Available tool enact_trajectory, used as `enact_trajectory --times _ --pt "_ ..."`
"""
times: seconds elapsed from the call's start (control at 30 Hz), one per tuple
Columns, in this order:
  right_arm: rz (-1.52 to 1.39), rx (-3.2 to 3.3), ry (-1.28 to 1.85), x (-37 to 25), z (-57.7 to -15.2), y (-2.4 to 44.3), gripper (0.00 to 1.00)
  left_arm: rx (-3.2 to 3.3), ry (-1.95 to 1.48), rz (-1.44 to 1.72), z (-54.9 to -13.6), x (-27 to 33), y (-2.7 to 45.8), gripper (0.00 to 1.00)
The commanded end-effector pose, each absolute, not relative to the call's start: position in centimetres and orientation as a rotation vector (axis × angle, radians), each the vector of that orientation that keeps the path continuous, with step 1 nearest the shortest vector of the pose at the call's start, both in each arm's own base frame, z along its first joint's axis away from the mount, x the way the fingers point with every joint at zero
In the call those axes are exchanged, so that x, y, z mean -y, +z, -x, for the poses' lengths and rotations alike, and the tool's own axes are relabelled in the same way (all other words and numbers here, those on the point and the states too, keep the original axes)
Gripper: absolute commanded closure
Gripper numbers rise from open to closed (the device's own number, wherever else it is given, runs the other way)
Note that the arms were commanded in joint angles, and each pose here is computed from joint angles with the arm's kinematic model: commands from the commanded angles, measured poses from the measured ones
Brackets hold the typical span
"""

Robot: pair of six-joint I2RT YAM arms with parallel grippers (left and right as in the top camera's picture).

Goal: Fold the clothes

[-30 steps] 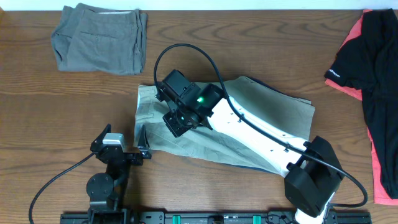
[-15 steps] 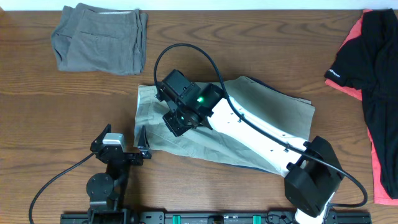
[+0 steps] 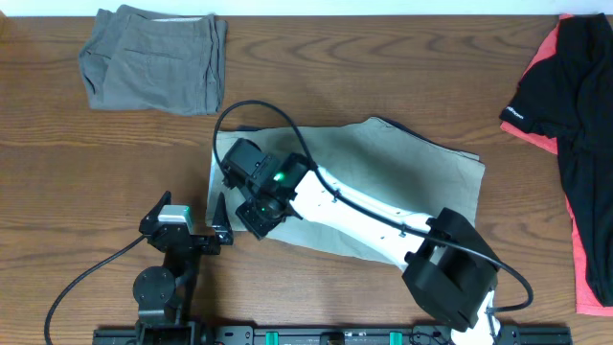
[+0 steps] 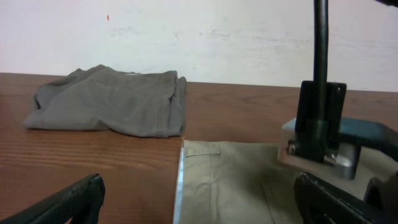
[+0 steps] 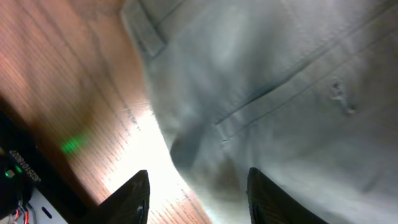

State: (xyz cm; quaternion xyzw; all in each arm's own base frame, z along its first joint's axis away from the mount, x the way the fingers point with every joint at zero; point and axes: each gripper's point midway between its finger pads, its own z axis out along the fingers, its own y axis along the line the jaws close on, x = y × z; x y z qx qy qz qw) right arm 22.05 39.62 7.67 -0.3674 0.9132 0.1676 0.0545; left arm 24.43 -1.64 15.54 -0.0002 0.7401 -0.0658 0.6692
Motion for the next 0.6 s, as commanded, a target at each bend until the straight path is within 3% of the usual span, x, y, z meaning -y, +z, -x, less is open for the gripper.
enact_trajectory --times 0.0,0.37,0.57 --pt "1.173 -2.783 0.475 -39.6 -21.5 6.2 0.50 -1.713 -0.153 -0.015 -24.3 1.9 14.0 0.02" --pt "1.442 -2.717 0.384 -39.4 -20.6 2.3 0.46 -1.713 -0.153 -0.015 -24.3 1.9 14.0 0.02" --pt "1.476 -2.639 0.146 -38.7 -21.6 1.3 0.41 -1.713 -0.153 -0.015 -24.3 1.9 14.0 0.02"
